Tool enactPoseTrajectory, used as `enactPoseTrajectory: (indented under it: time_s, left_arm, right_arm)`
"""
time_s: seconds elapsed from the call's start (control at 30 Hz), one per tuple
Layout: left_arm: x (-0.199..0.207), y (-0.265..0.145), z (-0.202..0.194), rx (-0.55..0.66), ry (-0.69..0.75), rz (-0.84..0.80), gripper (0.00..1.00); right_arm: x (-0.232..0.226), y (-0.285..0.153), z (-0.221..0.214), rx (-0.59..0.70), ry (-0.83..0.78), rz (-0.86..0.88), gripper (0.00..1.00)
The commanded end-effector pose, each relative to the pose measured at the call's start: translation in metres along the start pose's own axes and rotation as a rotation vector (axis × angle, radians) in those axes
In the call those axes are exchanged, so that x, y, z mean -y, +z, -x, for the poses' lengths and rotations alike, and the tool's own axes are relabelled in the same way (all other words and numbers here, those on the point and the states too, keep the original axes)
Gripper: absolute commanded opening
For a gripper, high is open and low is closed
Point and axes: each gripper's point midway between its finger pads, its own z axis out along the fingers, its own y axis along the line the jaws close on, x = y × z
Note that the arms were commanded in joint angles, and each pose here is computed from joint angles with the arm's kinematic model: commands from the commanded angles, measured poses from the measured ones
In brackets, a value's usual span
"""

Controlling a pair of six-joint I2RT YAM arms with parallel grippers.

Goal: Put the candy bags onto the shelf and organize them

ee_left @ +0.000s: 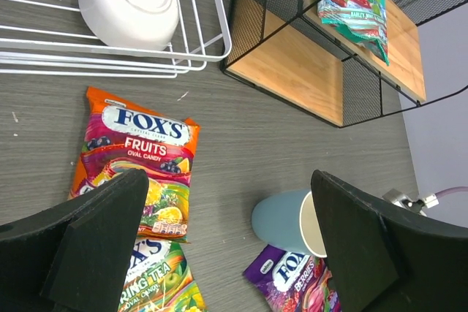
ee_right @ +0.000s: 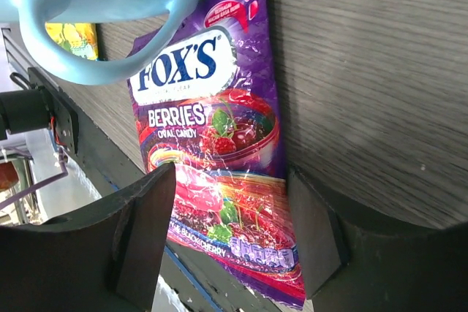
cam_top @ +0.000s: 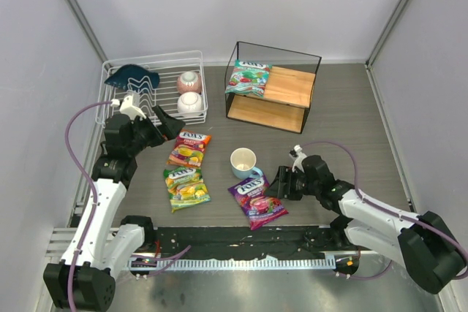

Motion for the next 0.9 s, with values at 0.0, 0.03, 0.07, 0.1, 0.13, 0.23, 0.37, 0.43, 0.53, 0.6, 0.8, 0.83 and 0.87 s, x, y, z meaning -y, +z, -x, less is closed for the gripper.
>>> enactPoseTrajectory:
  time_s: [0.0,0.03,0.07,0.1,0.13,0.23,0.37,0.43,0.53,0.6,0.8,0.83,0.87]
  left_arm:
    - [0.013,-0.004,0.015,0.034,0.022,-0.043,1.0]
    - [0.012,-0.004,0.015,0.033,0.021,-0.042,1.0]
    - [0.013,-0.004,0.016,0.034,0.022,-0.045,1.0]
    - [0.013,-0.004,0.016,0.033,0.021,-0.044,1.0]
    - [0.012,-0.004,0.016,0.032,0.02,-0.044,1.0]
    - [0.013,-0.004,0.016,0.031,0.018,-0.047,1.0]
    - [0.012,-0.004,0.016,0.032,0.015,-0.046,1.0]
    - [0.011,-0.004,0.016,0.032,0.014,-0.046,1.0]
    - [0.011,-0.004,0.015,0.029,0.013,-0.045,1.0]
    - [0.011,-0.005,0.016,0.032,0.013,-0.046,0.99]
    - [0.011,-0.005,0.017,0.035,0.01,-0.048,1.0]
    - [0.012,-0.005,0.017,0.034,0.011,-0.052,1.0]
    - [0.011,-0.005,0.017,0.035,0.01,-0.049,1.0]
  right_arm:
    - [0.012,0.003,-0.024,-0.078,0.007,-0.042,0.68]
    - [0.012,0.004,-0.026,-0.086,0.003,-0.043,0.67]
    - [0.012,0.004,-0.027,-0.09,0.002,-0.044,0.66]
    - [0.013,0.004,-0.028,-0.09,0.006,-0.051,0.64]
    - [0.013,0.005,-0.029,-0.093,0.004,-0.054,0.59]
    - [0.014,0.005,-0.029,-0.095,0.006,-0.062,0.49]
    - [0.017,0.006,-0.031,-0.105,0.012,-0.075,0.37]
    - [0.017,0.007,-0.031,-0.106,0.01,-0.077,0.33]
    - [0.017,0.007,-0.03,-0.103,0.014,-0.078,0.19]
    - [0.017,0.006,-0.031,-0.101,0.015,-0.08,0.03]
    - [0.004,-0.001,-0.023,-0.066,0.012,-0.039,0.01]
    - [0.001,-0.004,-0.021,-0.055,0.013,-0.033,0.01]
    - [0.0,-0.008,-0.02,-0.055,0.016,-0.044,0.01]
